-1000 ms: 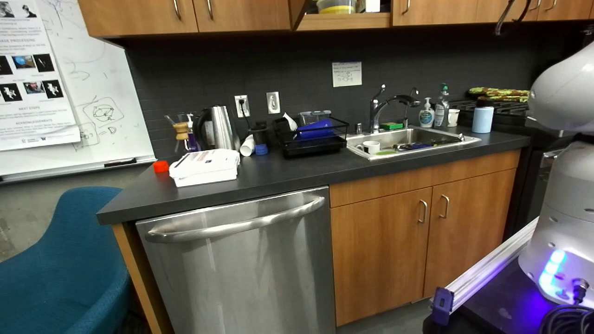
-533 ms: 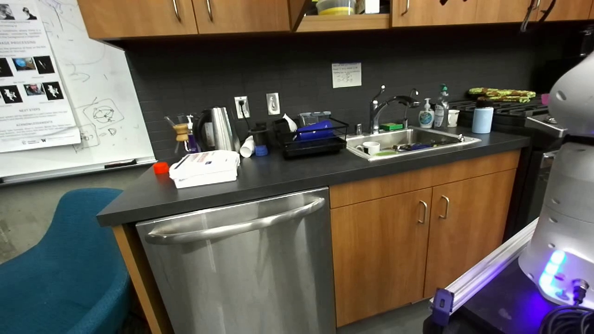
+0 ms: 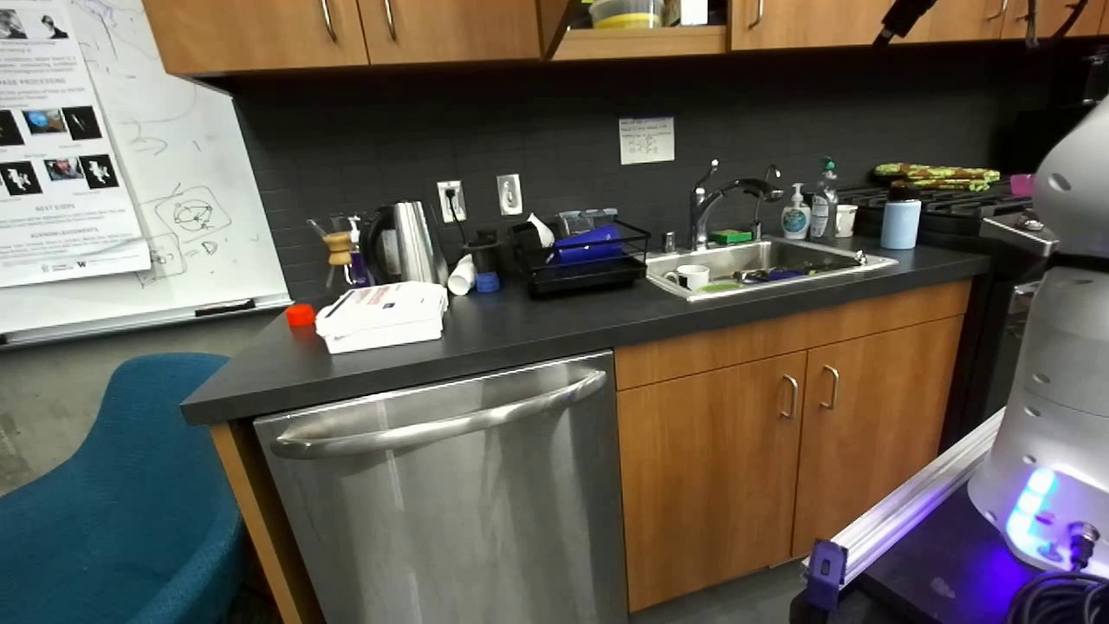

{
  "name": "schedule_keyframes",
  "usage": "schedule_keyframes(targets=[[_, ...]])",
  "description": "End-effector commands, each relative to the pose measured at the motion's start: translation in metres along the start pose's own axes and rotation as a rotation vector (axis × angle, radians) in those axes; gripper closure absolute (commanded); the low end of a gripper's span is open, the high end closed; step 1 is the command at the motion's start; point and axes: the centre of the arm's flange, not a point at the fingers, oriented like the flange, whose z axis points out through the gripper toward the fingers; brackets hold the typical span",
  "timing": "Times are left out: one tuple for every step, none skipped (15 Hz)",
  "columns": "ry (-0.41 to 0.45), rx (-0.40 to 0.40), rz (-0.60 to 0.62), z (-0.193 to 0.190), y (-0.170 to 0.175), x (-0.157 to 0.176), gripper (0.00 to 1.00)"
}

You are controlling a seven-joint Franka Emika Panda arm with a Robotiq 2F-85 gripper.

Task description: Open the third cupboard door from the left

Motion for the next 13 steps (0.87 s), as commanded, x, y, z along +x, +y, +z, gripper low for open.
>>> schedule_keyframes(targets=[[-0.057, 0.081, -0.178, 0.012, 0.012, 0.004, 0.00], [-0.069, 0.108, -0.223, 0.015, 0.006, 0.003, 0.00], [-0.079, 0.133, -0.261, 0.018, 0.000, 0.004, 0.00], [-0.079, 0.168, -0.292, 0.019, -0.011, 0.007, 0.00], [-0.072, 0.130, -0.220, 0.019, -0.010, -0.002, 0.00], [-0.075, 0.150, -0.245, 0.021, -0.014, 0.000, 0.00], [-0.078, 0.158, -0.257, 0.022, -0.017, 0.002, 0.00], [-0.079, 0.162, -0.265, 0.023, -0.018, 0.003, 0.00], [-0.079, 0.163, -0.270, 0.023, -0.019, 0.004, 0.00], [-0.079, 0.163, -0.271, 0.023, -0.018, 0.004, 0.00], [-0.079, 0.163, -0.272, 0.023, -0.018, 0.004, 0.00], [-0.079, 0.163, -0.273, 0.023, -0.018, 0.004, 0.00], [-0.079, 0.163, -0.273, 0.023, -0.018, 0.004, 0.00]])
